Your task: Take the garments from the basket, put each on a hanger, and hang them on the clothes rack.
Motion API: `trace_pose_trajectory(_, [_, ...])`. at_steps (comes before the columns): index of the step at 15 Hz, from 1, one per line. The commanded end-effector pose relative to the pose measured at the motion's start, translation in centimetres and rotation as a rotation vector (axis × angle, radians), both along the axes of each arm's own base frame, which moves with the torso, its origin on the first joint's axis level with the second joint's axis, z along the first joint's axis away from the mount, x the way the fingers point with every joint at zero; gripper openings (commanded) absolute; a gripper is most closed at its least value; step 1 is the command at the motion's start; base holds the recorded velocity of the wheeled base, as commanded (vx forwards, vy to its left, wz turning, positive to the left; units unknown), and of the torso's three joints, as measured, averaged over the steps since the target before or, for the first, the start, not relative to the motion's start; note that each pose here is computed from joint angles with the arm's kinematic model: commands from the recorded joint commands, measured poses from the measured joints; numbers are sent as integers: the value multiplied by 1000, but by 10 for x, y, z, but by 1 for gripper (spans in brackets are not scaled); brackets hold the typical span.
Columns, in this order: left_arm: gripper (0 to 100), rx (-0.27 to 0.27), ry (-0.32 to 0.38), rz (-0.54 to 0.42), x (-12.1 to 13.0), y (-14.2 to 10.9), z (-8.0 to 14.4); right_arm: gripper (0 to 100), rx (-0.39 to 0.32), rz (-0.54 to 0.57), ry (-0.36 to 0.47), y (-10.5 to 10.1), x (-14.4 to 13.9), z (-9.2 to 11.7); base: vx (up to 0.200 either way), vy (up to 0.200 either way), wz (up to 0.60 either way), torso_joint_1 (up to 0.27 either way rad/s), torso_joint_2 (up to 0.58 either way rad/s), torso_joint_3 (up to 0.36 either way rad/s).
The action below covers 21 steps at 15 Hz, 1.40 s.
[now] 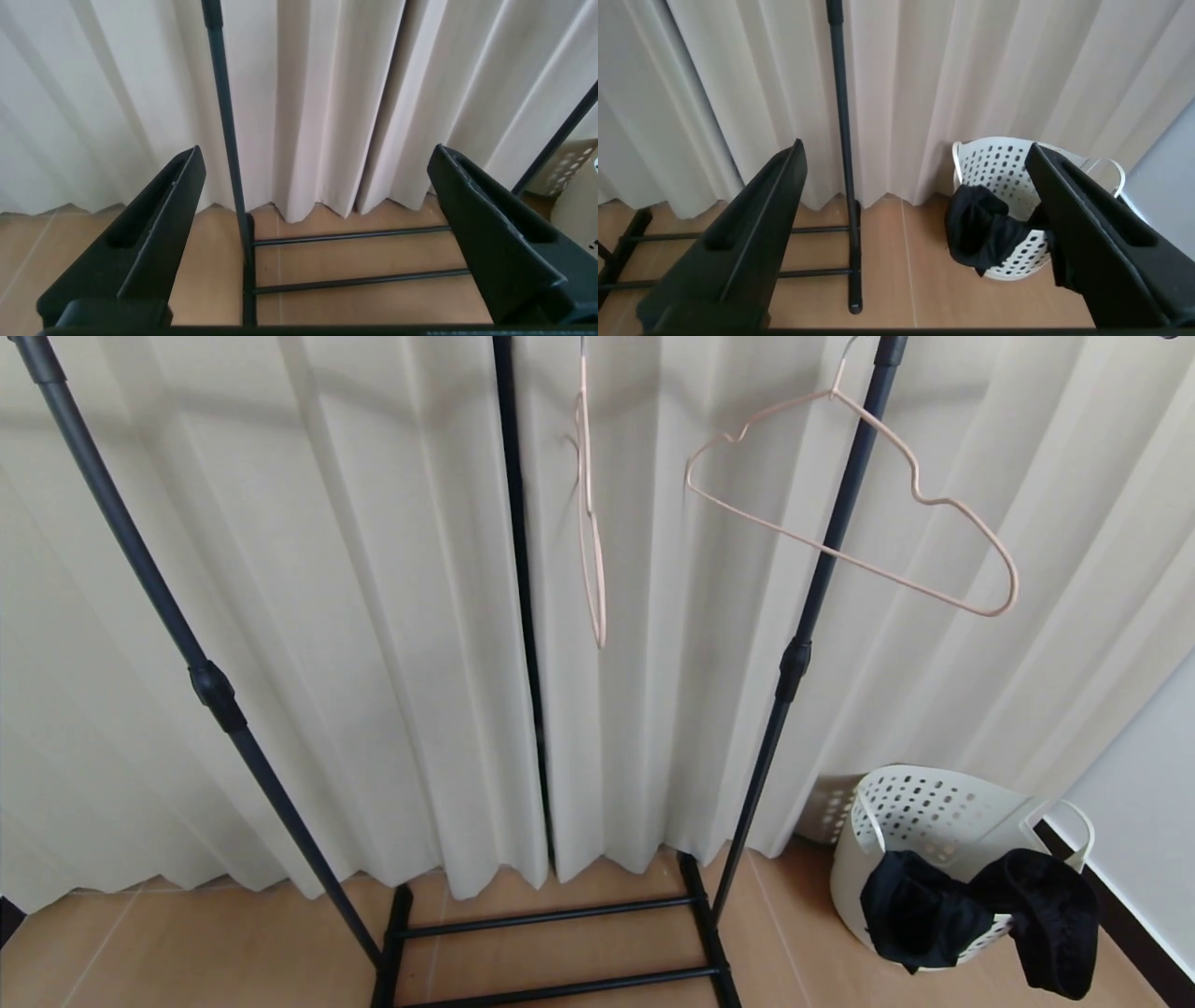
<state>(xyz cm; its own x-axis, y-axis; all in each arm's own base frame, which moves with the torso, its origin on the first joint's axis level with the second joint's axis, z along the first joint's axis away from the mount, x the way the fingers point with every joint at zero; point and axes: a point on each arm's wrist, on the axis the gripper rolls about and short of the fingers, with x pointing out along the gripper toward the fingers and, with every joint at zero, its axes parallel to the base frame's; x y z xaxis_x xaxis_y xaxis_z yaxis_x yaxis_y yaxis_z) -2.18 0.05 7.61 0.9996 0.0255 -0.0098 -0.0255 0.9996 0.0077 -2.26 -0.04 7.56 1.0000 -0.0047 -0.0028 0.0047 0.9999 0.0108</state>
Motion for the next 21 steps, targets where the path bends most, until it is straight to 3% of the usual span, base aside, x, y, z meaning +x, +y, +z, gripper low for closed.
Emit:
trace_pose_trajectory(1, [100,0,1,1,0,0,0,100,1,0,2,0,0,0,0,0,0,-129,486,344])
trace_pose_trajectory(8, [100,-3,1,-1,0,0,0,100,8,-3,0,0,0,0,0,0,0,-97,429,333])
trace_pose_trajectory(11, [100,-4,1,-7,0,0,0,100,3,-1,2,0,0,0,0,0,0,-6,78,62])
trace_pose_trajectory(17, [100,-3,1,-7,0,0,0,100,3,0,2,0,0,0,0,0,-600,0,11,10])
trace_pose_trajectory(21, [100,-3,2,-7,0,0,0,100,3,0,2,0,0,0,0,-100,0,0,2,4])
